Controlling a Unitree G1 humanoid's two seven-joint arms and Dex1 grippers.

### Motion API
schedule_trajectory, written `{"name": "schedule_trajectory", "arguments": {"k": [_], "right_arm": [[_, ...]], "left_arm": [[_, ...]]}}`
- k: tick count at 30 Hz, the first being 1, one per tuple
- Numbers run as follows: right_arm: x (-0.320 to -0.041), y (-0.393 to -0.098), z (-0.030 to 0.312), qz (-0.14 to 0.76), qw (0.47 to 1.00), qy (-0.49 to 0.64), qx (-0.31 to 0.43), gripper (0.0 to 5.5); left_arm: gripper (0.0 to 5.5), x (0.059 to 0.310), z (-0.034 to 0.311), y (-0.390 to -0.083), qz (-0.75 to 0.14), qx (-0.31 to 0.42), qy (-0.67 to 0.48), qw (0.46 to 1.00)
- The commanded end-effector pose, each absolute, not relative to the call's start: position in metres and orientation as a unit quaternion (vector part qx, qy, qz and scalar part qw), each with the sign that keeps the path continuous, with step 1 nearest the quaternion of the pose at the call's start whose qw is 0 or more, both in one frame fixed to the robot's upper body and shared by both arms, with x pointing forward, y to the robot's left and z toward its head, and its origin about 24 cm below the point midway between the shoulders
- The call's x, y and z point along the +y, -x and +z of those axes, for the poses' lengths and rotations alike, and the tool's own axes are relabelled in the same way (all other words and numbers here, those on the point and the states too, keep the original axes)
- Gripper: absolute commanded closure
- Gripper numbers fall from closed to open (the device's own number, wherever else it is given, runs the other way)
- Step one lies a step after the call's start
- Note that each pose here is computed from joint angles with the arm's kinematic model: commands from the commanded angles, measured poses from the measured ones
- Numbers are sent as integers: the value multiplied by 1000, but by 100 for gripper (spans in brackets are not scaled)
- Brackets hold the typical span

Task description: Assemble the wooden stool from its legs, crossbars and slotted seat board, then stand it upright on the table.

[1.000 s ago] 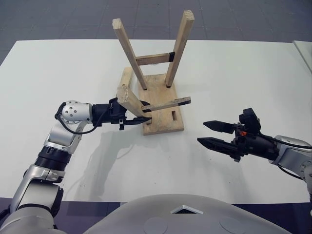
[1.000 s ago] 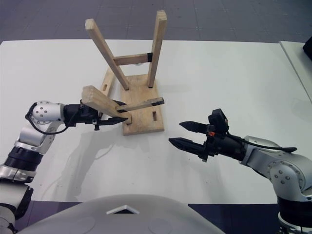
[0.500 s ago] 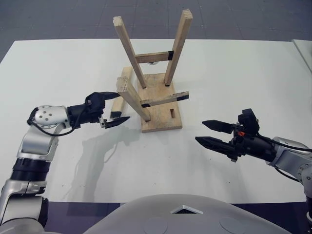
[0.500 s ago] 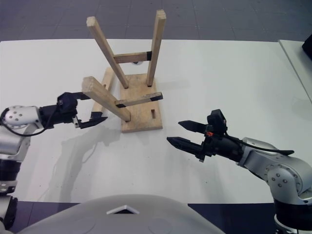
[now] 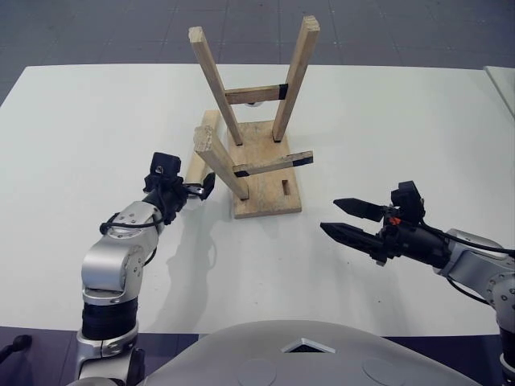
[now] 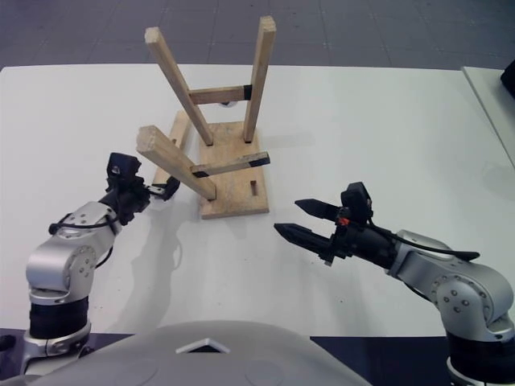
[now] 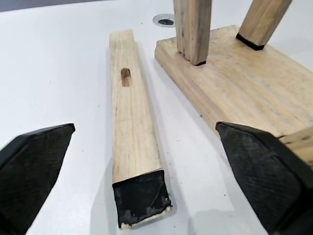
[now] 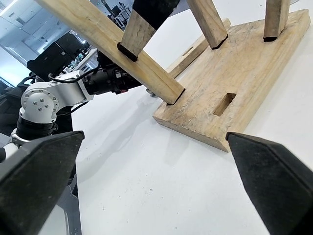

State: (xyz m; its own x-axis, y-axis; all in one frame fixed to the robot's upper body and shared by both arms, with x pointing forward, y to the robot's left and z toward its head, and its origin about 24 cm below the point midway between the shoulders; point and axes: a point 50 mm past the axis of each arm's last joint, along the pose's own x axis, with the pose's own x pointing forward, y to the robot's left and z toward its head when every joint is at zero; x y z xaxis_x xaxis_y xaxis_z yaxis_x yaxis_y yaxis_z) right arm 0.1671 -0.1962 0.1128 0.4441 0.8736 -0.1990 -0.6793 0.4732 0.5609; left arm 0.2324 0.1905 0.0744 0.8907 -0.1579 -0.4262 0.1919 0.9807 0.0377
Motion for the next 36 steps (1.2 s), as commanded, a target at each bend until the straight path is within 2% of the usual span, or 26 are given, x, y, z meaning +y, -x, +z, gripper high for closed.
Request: {"name": "schedule_trajectory", "arguments": {"k": [1, 15, 20, 22, 28, 32, 36], "right_arm": [[-195, -169, 112, 467, 828, -200, 237, 10], [-197, -177, 117, 454, 840, -201, 220, 10], [-199, -180, 119, 447, 844, -203, 214, 90], [-199, -181, 117, 441, 848, -201, 216, 62], [-200, -184, 119, 435, 854, -195, 210, 158], [-213, -191, 132, 412, 875, -175, 187, 93], [-234, -205, 181, 391, 906, -127, 102, 34]], "left_arm": [[14, 197, 62, -240, -49, 238, -64, 968], [232, 191, 54, -254, -53, 231, -56, 970], [319, 193, 54, -255, -51, 216, -65, 973], [348, 194, 54, -256, -48, 209, -68, 974], [348, 208, 71, -266, -15, 145, -50, 988], [348, 232, 103, -281, 29, 53, -59, 996], [348, 260, 158, -294, 60, -78, -76, 992]]}}
